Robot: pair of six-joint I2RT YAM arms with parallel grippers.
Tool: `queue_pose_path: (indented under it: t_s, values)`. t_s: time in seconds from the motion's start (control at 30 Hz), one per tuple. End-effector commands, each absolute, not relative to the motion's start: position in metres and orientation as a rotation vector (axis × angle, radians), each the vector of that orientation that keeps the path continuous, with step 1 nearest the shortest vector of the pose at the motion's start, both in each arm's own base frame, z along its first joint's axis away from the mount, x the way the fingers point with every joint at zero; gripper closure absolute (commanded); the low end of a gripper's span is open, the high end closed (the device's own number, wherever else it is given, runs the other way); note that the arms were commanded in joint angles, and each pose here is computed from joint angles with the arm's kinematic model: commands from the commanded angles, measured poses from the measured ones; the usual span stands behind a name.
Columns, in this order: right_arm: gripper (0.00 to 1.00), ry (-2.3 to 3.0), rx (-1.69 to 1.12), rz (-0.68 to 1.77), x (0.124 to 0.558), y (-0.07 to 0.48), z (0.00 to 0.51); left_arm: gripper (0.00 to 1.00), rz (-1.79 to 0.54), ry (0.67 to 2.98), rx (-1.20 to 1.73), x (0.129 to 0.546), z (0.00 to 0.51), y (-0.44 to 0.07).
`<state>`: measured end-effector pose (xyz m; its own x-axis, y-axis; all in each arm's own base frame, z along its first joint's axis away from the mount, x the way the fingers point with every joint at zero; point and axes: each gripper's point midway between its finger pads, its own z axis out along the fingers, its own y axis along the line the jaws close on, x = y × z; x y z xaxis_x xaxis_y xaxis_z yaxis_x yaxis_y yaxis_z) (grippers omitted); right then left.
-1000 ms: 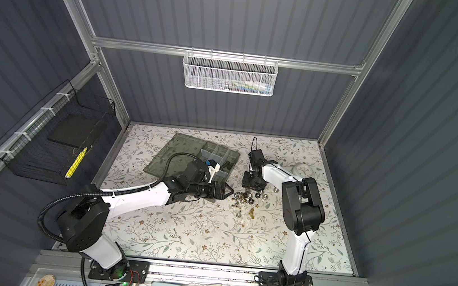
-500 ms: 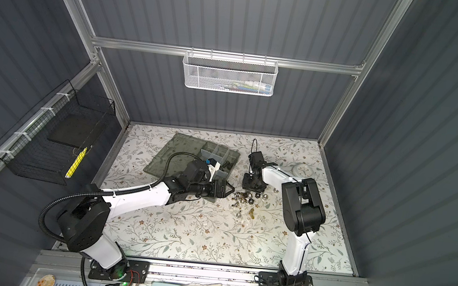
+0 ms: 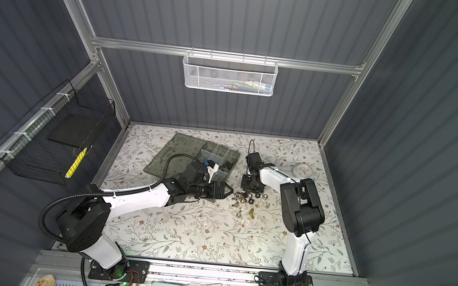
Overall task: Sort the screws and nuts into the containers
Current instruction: 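Close the right gripper on a silver threaded bolt in the pile, then lift the silver bolt with the right gripper and carry it over the box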
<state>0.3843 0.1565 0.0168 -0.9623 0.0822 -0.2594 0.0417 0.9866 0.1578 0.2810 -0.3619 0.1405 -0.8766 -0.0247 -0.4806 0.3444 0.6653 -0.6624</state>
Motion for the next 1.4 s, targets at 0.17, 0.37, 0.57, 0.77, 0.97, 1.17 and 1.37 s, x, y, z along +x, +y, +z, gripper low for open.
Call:
queue_pose_path:
  t_s: [0.17, 0.37, 0.57, 0.77, 0.97, 1.17, 1.37]
  values:
    - [0.80, 2.948, 0.079, 0.149, 0.360, 0.146, 0.009, 0.00, -1.126, 2.385, 0.226, 0.279, 0.153, -0.359]
    - [0.86, 2.928, 0.079, 0.179, 0.364, 0.151, 0.020, 0.00, -1.134, 2.385, 0.215, 0.276, 0.152, -0.356]
    - [0.89, 2.912, 0.088, 0.209, 0.368, 0.153, 0.028, 0.00, -1.132, 2.377, 0.211, 0.273, 0.156, -0.351]
    - [0.90, 2.880, 0.095, 0.245, 0.374, 0.156, 0.045, 0.00, -1.112, 2.368, 0.221, 0.271, 0.161, -0.346]
    - [0.91, 2.849, 0.088, 0.293, 0.379, 0.160, 0.063, 0.00, -1.097, 2.361, 0.232, 0.270, 0.165, -0.343]
    - [0.91, 2.812, 0.085, 0.393, 0.381, 0.172, 0.083, 0.00, -1.068, 2.350, 0.248, 0.270, 0.171, -0.339]
    - [0.90, 2.772, 0.099, 0.585, 0.383, 0.195, 0.105, 0.00, -1.063, 2.346, 0.241, 0.271, 0.174, -0.335]
